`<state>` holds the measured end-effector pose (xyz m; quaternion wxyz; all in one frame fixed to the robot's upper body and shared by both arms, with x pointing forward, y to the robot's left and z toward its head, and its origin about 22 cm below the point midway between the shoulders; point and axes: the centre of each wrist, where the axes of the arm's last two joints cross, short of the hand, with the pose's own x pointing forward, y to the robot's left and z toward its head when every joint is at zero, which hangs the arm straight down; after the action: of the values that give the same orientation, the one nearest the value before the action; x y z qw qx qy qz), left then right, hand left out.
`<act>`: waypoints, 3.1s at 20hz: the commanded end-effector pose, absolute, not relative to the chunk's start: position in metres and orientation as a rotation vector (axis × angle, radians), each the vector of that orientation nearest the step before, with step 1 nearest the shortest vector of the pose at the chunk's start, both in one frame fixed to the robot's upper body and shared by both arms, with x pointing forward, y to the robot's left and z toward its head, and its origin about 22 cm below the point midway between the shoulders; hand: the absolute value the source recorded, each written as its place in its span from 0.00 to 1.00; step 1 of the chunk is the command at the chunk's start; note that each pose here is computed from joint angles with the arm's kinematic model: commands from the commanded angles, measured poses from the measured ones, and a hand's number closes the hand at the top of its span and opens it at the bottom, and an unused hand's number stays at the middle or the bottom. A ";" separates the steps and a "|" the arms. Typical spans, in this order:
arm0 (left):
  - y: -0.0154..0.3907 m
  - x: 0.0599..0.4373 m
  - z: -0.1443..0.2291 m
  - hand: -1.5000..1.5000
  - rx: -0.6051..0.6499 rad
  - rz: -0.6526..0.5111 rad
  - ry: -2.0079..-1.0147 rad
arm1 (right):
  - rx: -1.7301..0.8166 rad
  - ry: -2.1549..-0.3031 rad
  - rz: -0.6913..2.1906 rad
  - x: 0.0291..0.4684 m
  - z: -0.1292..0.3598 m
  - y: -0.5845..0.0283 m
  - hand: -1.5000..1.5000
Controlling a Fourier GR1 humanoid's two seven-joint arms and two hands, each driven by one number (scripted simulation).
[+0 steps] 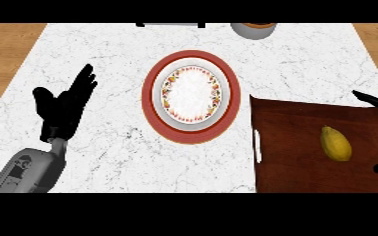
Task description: Pick the lemon from the tray and place it in the plate
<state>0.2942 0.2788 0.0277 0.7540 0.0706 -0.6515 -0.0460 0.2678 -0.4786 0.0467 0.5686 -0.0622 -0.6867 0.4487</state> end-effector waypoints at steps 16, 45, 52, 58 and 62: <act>0.272 0.275 0.034 0.50 0.165 -0.091 -1.412 | -0.131 -1.385 1.496 0.302 0.024 -0.453 0.00; 0.296 0.285 0.024 0.50 0.173 -0.089 -1.418 | -0.042 -1.347 1.708 0.321 -0.018 -0.404 1.00; 0.293 0.282 0.034 0.50 0.168 -0.068 -1.402 | -0.204 -1.489 1.606 0.307 -0.018 -0.409 1.00; 0.281 0.279 0.010 0.50 0.147 -0.098 -1.389 | 0.413 -1.838 2.134 0.317 -0.035 -0.230 1.00; 0.292 0.278 0.014 0.50 0.183 -0.094 -1.382 | 0.652 -2.100 2.071 0.293 -0.024 -0.155 1.00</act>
<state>0.2817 0.2880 0.0164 0.7633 0.0773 -0.6401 -0.0414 0.3182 -0.2315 -0.0245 0.1754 0.0934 -0.6244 0.7554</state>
